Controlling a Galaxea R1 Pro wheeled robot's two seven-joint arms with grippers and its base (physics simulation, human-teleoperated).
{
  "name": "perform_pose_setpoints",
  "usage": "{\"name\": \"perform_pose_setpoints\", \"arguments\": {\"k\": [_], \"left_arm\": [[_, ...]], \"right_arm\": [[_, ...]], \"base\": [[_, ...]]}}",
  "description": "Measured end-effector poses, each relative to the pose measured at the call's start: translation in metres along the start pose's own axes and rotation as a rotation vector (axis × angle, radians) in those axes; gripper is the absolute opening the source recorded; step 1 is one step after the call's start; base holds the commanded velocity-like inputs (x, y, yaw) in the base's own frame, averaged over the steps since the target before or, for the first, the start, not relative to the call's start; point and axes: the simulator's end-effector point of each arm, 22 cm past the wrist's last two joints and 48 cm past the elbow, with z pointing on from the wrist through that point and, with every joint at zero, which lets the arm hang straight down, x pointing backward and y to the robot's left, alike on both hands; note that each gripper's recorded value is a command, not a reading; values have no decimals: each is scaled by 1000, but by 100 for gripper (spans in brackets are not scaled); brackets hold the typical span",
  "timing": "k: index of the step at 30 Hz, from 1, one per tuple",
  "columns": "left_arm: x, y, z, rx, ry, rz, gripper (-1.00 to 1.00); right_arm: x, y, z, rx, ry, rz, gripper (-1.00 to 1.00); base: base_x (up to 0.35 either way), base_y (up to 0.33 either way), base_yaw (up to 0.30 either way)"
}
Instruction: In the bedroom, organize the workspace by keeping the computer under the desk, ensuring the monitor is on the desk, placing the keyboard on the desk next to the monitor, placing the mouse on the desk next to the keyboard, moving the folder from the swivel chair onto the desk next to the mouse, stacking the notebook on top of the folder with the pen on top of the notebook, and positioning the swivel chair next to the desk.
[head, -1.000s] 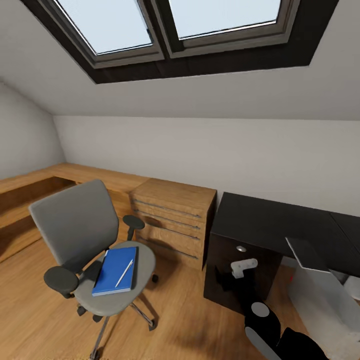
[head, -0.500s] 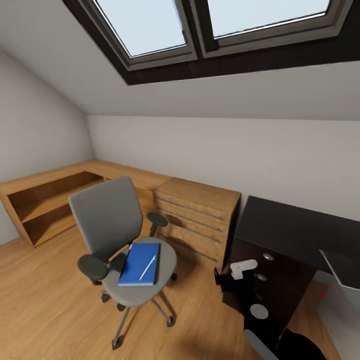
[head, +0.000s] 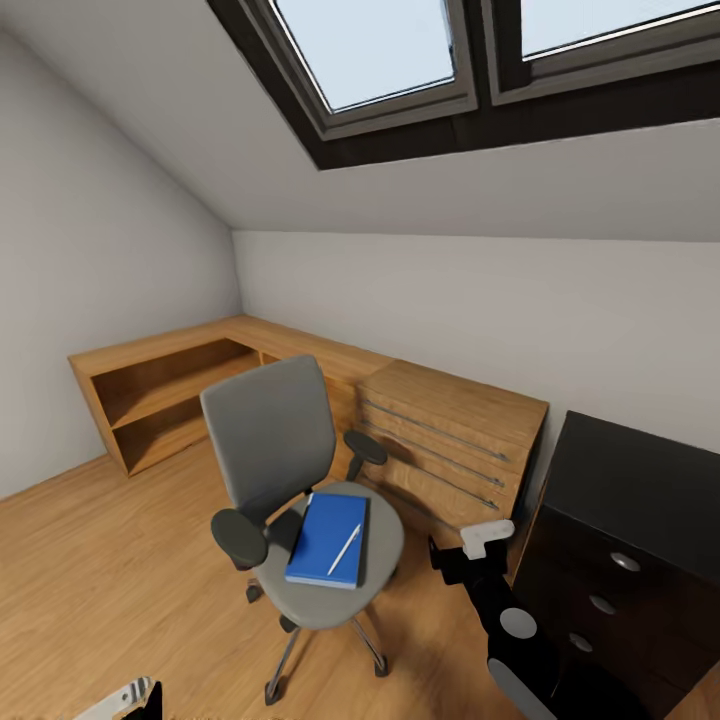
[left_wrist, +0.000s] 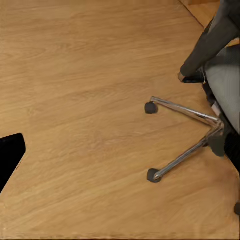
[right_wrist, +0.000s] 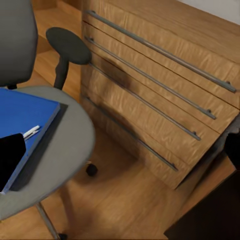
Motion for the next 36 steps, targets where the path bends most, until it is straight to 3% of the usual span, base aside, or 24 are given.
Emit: {"name": "perform_pose_setpoints", "arguments": {"k": [5,8,10,19,24,36], "left_arm": [[-16,31,6,-73,42,-24,100],[24,79,11,-178,135,-14,100],[30,88,11,-198,141,-14,100],[29,92,11,-212,75,-36,100],[34,85,10,-205,75,-44,100],[28,68,8,-173,57,-29,100]], "right_arm": [[0,0,0,-1,-1,1,100],[-4,1,0,-1,-16,13,100],[-5,1,0,-1,-24,20,100],[-8,-1,0,17,-34,32,100],[2,13,4,14,-7,52,100],[6,15,6,18,-2,39,100]], "base": [[5,0,276],[1,0,276],[0,0,276],[0,0,276],[0,0,276],[0,0,132]]}}
